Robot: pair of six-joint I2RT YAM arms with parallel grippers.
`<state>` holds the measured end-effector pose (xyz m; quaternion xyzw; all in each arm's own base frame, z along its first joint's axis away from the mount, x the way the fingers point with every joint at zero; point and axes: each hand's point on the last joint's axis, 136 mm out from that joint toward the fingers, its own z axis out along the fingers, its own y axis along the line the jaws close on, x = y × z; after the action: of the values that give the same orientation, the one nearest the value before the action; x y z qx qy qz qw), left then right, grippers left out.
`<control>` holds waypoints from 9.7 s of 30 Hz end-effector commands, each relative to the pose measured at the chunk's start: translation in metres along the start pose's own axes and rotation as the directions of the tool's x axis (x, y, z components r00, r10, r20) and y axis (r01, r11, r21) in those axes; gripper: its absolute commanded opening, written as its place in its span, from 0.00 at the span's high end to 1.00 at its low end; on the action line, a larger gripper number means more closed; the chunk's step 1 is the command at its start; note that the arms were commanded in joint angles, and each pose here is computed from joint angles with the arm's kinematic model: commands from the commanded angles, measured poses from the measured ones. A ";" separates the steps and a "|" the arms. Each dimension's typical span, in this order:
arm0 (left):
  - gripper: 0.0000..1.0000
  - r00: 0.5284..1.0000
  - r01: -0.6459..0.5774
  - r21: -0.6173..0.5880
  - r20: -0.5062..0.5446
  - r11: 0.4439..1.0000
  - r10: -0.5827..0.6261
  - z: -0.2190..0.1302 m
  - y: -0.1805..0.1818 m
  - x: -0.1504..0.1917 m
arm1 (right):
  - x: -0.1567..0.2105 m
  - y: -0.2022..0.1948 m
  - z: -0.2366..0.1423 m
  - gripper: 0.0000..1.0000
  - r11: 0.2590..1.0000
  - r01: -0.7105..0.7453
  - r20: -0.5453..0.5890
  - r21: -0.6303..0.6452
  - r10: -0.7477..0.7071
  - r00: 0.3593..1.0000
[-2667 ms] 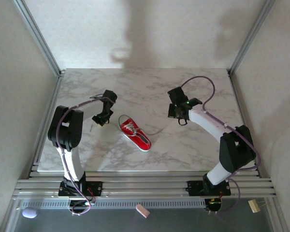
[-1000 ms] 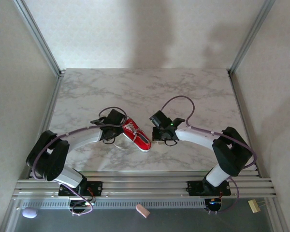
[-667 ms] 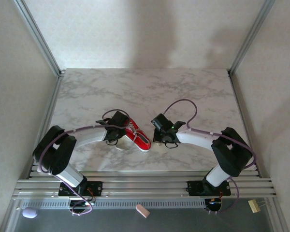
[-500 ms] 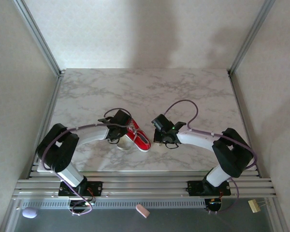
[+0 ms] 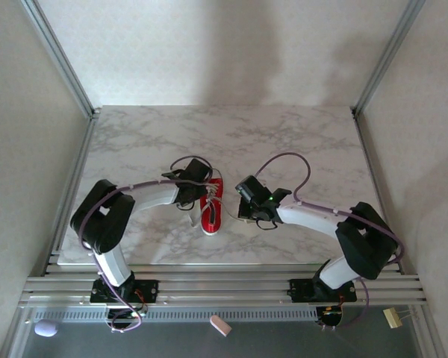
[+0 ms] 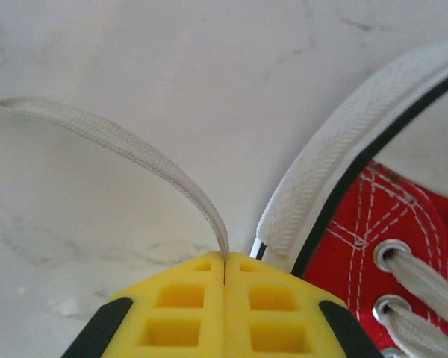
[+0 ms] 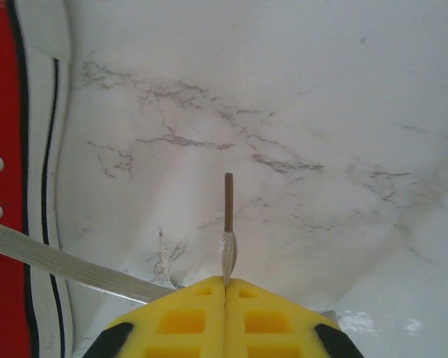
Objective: Tie the shoes
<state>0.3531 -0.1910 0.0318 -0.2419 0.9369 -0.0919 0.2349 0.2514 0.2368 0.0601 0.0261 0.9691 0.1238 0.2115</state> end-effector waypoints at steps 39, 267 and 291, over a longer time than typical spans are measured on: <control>1.00 0.961 -0.252 -0.037 -0.125 0.967 0.246 -0.052 0.039 0.087 | -0.075 -0.025 -0.118 1.00 0.981 0.118 0.334 0.152 -0.164 0.928; 0.89 0.784 -0.481 0.510 -0.114 0.713 0.610 -0.057 -0.062 0.021 | -0.100 0.028 -0.183 1.00 0.957 0.277 0.458 -0.081 -0.211 0.864; 1.00 0.846 -0.463 0.565 0.051 0.683 0.531 -0.103 -0.052 0.019 | -0.120 0.041 -0.161 1.00 0.961 0.276 0.394 0.014 -0.259 0.882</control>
<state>0.3103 -0.2360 0.1168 0.1096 0.9219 -0.2924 0.2294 0.2823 0.2239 0.2490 -0.0977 0.8996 0.1129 0.4103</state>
